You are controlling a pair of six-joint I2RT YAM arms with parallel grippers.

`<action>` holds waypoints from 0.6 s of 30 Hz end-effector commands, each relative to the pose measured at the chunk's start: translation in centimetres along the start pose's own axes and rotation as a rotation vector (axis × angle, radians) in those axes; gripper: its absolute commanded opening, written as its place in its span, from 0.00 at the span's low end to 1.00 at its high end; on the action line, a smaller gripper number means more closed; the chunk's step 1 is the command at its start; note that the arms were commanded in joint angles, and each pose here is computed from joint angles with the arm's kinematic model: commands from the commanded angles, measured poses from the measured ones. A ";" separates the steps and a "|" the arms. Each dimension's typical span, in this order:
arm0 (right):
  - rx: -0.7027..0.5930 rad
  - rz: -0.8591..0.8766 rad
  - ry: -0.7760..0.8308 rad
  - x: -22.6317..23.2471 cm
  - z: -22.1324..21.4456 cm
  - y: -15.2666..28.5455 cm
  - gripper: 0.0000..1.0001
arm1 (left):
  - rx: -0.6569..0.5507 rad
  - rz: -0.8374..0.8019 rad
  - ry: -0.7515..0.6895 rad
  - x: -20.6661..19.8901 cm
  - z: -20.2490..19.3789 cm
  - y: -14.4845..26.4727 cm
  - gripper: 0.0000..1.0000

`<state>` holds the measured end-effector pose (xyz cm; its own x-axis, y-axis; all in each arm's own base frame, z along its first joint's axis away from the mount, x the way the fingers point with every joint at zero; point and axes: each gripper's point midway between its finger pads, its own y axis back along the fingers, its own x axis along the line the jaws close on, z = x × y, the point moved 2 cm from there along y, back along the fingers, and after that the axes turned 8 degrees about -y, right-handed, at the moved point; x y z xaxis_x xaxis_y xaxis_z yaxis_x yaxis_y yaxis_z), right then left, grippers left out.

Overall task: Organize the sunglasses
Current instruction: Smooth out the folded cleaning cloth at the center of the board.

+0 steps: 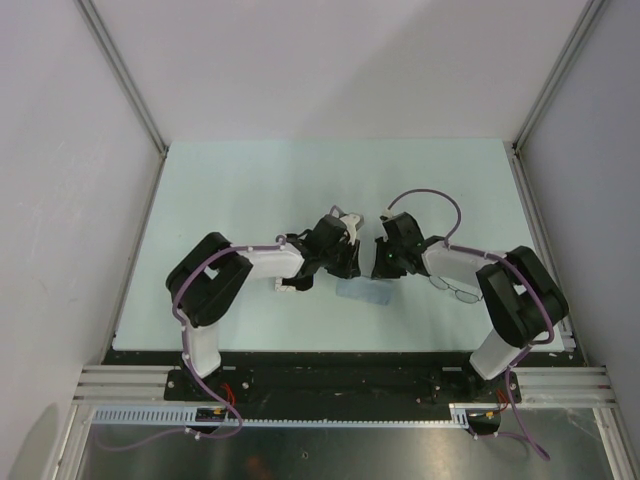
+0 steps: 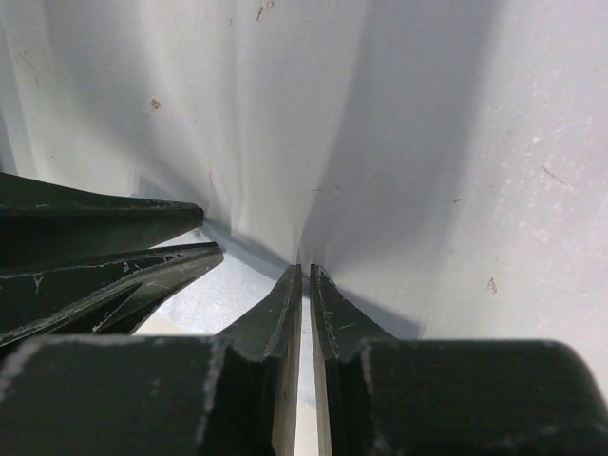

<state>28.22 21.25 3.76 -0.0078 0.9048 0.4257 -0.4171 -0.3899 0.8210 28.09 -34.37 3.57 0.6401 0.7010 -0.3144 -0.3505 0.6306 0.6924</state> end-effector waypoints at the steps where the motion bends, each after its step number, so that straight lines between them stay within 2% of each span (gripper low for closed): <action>1: -0.077 0.003 0.019 0.7 2.3 1.1 0.12 | 0.001 0.063 -0.014 1.0 -0.7 -0.4 0.27; 8: -0.135 0.095 0.060 3.3 3.1 3.3 0.13 | 0.005 0.077 -0.012 1.2 -1.0 -0.4 0.27; 18: -0.010 0.084 0.066 3.1 0.2 1.3 0.13 | 0.006 0.081 -0.016 1.3 -1.2 -0.1 0.27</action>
<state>27.59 22.90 6.56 -0.0944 0.8812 0.4633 -0.4434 -0.4538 0.7730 28.78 -34.20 3.45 0.6289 0.7248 -0.2813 -0.3996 0.6117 0.6827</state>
